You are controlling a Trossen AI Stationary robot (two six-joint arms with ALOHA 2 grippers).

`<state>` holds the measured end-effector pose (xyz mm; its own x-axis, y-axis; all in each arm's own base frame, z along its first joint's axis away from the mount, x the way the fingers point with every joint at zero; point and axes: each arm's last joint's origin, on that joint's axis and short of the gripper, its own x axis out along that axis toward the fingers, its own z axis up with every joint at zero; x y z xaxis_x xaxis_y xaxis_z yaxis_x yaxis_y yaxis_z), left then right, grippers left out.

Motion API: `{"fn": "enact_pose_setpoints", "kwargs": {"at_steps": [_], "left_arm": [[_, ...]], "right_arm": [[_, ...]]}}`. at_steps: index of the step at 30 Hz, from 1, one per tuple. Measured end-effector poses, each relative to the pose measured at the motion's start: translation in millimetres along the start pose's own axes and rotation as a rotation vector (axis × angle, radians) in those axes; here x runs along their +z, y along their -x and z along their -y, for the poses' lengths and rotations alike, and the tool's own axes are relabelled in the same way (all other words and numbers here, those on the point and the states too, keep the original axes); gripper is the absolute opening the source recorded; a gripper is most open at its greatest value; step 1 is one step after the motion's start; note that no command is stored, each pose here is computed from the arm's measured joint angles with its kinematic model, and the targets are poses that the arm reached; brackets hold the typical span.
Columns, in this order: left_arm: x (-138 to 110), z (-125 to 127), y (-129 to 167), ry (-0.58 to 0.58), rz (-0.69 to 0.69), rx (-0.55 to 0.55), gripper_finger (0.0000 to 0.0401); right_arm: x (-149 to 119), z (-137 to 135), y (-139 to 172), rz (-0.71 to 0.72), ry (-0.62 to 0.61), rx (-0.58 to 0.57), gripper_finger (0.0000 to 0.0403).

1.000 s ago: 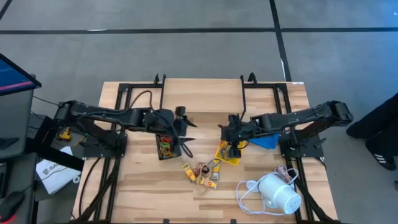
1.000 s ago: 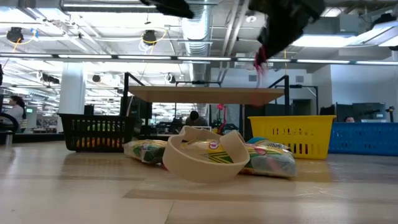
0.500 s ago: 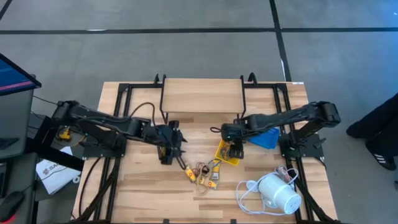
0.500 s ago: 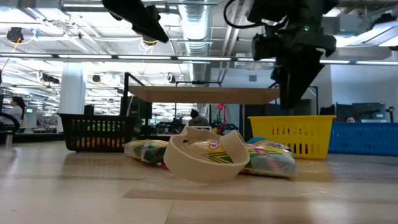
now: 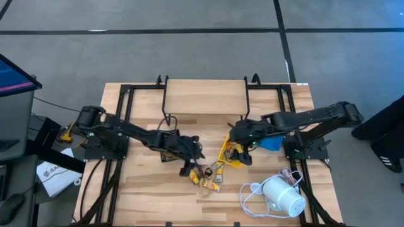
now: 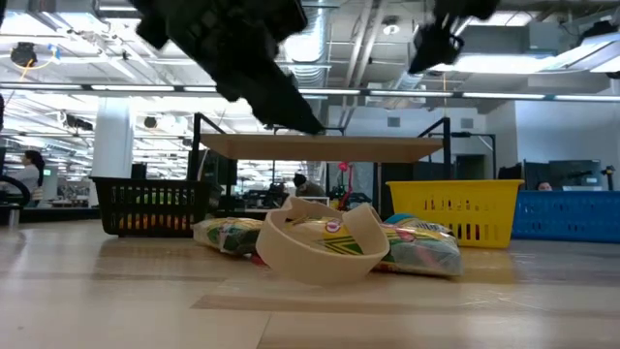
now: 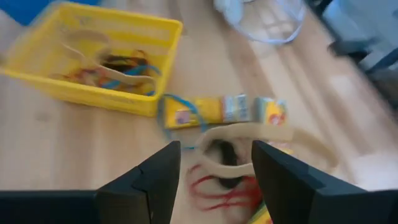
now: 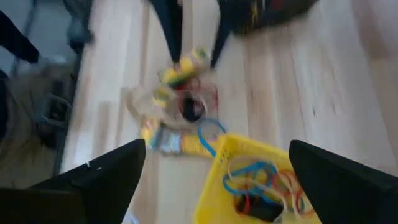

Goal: Pick & Place Office Desk Supplies
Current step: Put the light brown rubber band into the yellow bin

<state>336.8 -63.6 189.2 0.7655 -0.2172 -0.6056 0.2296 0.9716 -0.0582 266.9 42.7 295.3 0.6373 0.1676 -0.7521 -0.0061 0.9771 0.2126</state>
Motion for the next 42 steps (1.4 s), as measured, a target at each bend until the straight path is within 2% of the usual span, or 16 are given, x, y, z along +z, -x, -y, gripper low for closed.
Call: {"fn": "enact_pose_setpoints", "kwargs": {"at_steps": [2, 7, 13, 17, 24, 30, 35, 39, 42], "left_arm": [[-4, -4, -10, 0.055, 0.008, -0.026, 0.0196], [-17, -19, -27, 0.226, -0.036, -0.002, 0.0195], [-28, -14, -40, 0.343, -0.093, -0.087, 0.0195], [-27, -8, -47, 0.361, -0.102, -0.126, 0.0195], [-25, -9, -56, 0.355, -0.072, -0.133, 0.0195], [-43, -9, -72, 0.384, -0.131, -0.130, 0.0195], [-42, -13, -74, 0.374, -0.120, -0.126, 0.0192], [-30, -11, -65, 0.289, -0.098, -0.133, 0.0155], [-26, -6, -60, 0.195, -0.107, -0.146, 0.0069]], "right_arm": [[1, -4, 8, 0.041, 0.001, -0.007, 0.0395], [-3, -9, 15, 0.049, 0.001, -0.032, 0.0395], [-5, -9, 8, 0.016, 0.002, -0.042, 0.0396], [-5, -9, 6, 0.007, 0.002, -0.045, 0.0396], [-5, -9, 5, 0.004, 0.009, -0.046, 0.0396], [-5, -9, 5, 0.006, 0.011, -0.045, 0.0396], [-4, -9, 5, 0.009, 0.012, -0.044, 0.0396], [-4, -9, 5, 0.010, 0.012, -0.044, 0.0396], [-4, -9, 5, 0.010, 0.011, -0.044, 0.0396]]}}
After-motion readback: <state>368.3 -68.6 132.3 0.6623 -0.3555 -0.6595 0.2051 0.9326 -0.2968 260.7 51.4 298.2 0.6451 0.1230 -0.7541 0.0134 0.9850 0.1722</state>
